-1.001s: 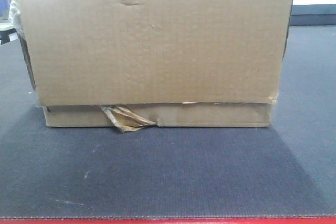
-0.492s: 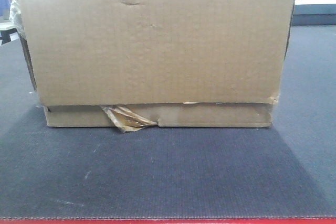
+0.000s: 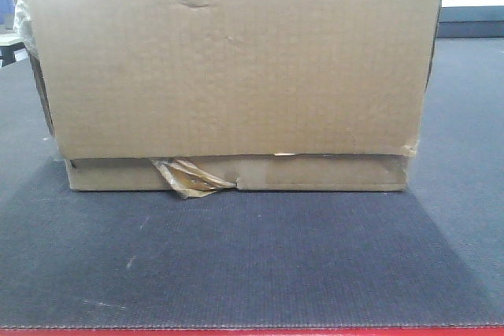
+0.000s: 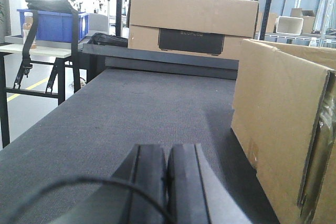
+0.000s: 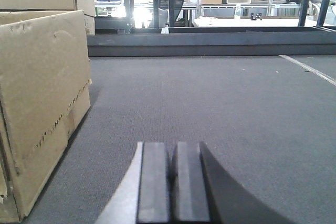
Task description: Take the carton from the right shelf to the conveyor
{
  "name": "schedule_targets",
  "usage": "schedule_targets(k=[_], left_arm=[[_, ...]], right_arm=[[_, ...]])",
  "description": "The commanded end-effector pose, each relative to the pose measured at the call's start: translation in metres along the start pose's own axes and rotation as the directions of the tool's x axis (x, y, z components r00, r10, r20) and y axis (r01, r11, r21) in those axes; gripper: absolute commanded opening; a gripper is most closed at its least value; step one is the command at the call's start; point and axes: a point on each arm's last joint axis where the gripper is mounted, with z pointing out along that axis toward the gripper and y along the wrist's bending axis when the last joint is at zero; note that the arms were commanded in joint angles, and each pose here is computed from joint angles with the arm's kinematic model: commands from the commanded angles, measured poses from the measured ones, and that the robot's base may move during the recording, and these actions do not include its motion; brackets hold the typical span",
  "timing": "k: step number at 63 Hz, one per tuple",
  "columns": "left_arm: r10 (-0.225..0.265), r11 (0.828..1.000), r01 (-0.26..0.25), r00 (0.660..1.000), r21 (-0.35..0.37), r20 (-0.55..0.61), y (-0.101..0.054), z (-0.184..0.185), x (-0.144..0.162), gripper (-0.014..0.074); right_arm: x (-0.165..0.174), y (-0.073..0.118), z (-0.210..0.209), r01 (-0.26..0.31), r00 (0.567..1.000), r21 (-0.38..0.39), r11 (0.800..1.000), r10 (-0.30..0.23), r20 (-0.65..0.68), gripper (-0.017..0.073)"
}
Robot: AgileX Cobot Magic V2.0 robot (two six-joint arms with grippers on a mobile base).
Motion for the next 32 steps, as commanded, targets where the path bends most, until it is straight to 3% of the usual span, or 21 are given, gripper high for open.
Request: schedule_targets(k=[1,32], left_arm=[[-0.004,1.000,0.004,1.000,-0.001,0.030,0.0000,-0.0006,-0.0029,-0.0009],[-0.004,1.000,0.004,1.000,-0.001,0.030,0.0000,-0.0006,-0.0029,-0.0009]], right_arm=[[-0.0027,-0.0003,-0.0004,0.002,1.000,0.005,1.000,-0.002,0.030,-0.0075],[-0.0027,-0.0003,-0.0004,0.002,1.000,0.005,1.000,-0.002,0.030,-0.0075]])
